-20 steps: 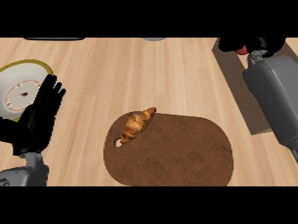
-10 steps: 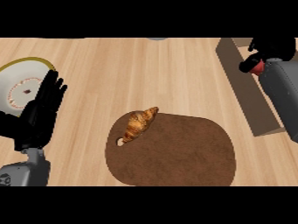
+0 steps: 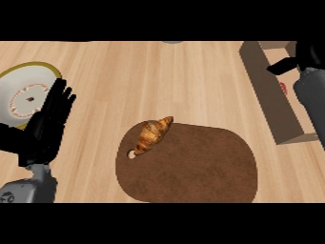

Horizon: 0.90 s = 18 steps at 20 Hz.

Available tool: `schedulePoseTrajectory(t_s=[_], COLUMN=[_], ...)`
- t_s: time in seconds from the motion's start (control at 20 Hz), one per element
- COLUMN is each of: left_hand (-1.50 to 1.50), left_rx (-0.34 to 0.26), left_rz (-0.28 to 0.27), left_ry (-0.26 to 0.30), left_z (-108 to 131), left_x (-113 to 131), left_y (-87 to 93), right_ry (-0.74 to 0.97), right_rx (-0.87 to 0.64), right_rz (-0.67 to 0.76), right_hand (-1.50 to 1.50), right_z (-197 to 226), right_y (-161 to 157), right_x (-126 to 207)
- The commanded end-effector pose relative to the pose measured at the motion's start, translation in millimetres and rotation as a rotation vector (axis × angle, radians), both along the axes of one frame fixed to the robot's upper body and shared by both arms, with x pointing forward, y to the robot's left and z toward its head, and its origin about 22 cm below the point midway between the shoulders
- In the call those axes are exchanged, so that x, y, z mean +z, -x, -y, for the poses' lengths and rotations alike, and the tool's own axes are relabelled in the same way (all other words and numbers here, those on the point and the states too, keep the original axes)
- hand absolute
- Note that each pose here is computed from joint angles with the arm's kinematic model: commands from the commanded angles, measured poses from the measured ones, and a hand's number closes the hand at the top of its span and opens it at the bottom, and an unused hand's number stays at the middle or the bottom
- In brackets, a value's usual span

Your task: Pick the bell pepper from the cutting board and place it in the cardboard box

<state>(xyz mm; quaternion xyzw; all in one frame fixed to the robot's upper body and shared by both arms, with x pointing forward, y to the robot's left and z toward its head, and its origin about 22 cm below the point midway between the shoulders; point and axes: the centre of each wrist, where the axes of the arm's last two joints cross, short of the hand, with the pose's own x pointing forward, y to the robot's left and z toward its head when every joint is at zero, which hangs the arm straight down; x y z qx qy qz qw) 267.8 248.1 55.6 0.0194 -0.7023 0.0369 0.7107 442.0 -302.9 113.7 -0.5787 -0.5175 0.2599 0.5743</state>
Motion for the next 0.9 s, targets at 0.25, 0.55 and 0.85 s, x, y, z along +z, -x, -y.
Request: schedulePoseTrajectory(t_s=[0.25, 0.55, 0.85], left_hand=[0.0, 0.0, 0.0], left_rx=[0.027, 0.042, 0.031], left_rz=[-0.009, -0.006, -0.009], left_ry=[-0.003, 0.002, 0.022], left_z=[-11, -11, -21], left_x=[-1, -4, -3], left_y=[5.5, 12.2, 13.4], right_ry=[-0.373, -0.725, -0.803], right_rx=[0.04, 0.08, 0.071], right_rz=[0.372, 0.532, 0.623], right_hand=[-1.5, -1.5, -1.5], right_z=[10, 28, 66], right_y=[-4, -1, 33], right_x=[32, 72, 19])
